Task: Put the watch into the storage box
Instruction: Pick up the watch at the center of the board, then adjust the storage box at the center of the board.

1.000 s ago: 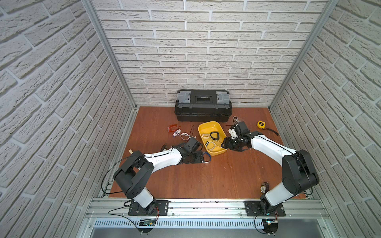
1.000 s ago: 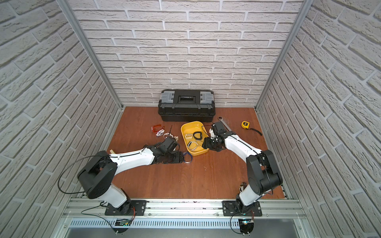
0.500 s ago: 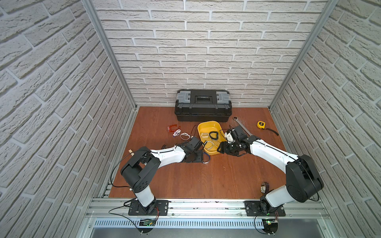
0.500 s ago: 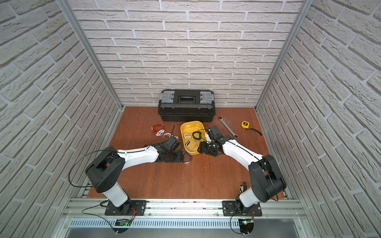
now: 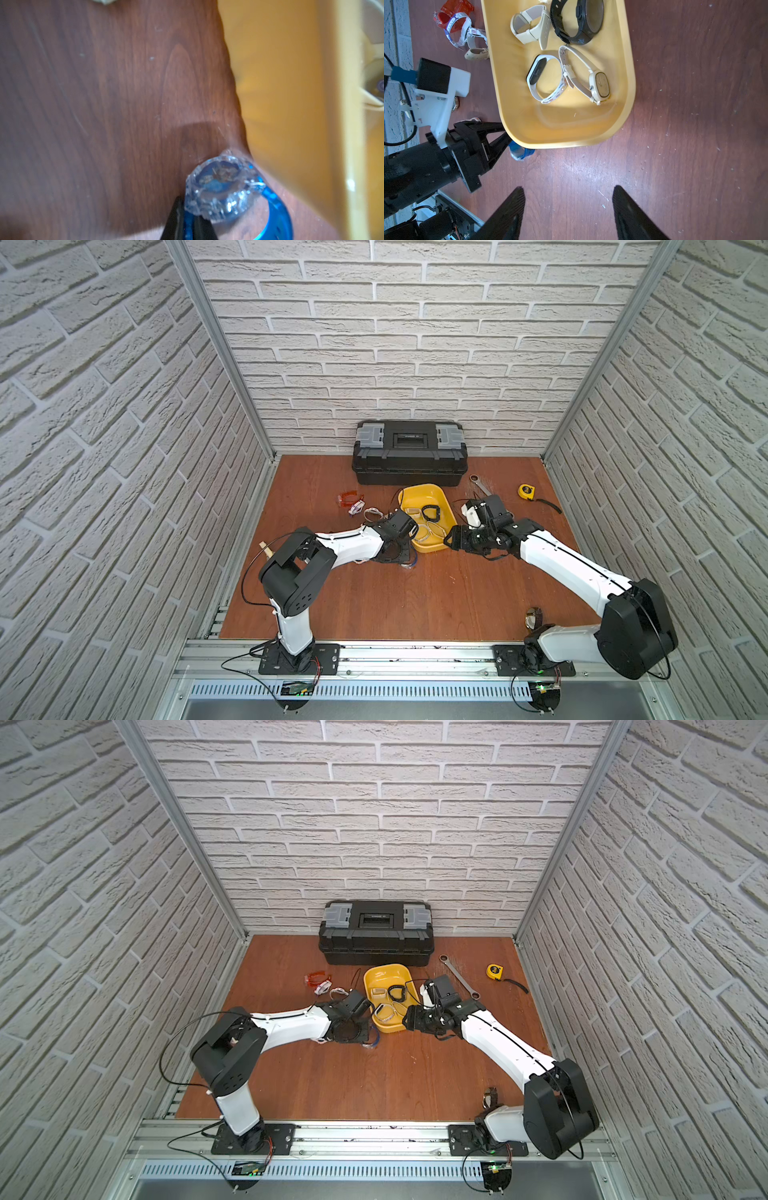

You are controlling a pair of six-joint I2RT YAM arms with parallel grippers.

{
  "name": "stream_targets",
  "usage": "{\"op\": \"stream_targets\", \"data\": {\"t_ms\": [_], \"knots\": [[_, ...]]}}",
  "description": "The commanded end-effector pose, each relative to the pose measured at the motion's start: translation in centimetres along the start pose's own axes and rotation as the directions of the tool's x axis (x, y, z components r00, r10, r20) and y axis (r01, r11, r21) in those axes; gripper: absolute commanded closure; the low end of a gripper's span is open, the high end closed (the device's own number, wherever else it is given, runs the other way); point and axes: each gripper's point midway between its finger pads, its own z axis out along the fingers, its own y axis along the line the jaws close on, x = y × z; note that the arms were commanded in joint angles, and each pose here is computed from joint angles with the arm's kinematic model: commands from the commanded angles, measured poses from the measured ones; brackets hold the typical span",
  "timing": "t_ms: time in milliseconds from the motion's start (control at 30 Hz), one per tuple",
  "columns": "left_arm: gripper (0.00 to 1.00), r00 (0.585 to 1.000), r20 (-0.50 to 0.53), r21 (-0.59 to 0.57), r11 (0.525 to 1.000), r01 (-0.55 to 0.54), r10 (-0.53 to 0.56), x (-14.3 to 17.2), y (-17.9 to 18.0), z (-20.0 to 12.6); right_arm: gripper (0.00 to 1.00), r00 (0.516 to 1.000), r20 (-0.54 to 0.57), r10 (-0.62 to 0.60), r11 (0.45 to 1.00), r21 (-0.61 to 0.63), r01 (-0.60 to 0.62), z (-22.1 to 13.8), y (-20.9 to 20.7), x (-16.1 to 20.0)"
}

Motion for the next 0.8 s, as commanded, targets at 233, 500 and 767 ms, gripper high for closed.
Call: {"op": "stream_targets", "data": {"t_ms": [233,500,767], "knots": [[0.93,0.994,-0.049,-0.066,0.993,-0.099,0.096,1.8,2.7,-6.9,0.29,0.997,0.07,0.022,1.0,-0.006,-0.021,-1.2,-0.7,-2.8],[0.92,0.985,0.077,-0.028,0.988,-0.154,0.156,-6.4,0.3,-12.4,0.27,0.991,0.077,0.107,0.988,0.104,-0.114,0.4,-5.8,-6.3],[0.91,0.975,0.12,-0.055,0.982,-0.182,0.188,-14.2,-1.1,-9.9,0.3,0.993,-0.006,0.119,0.99,0.082,-0.118,5.2,-5.3,-5.6]]}}
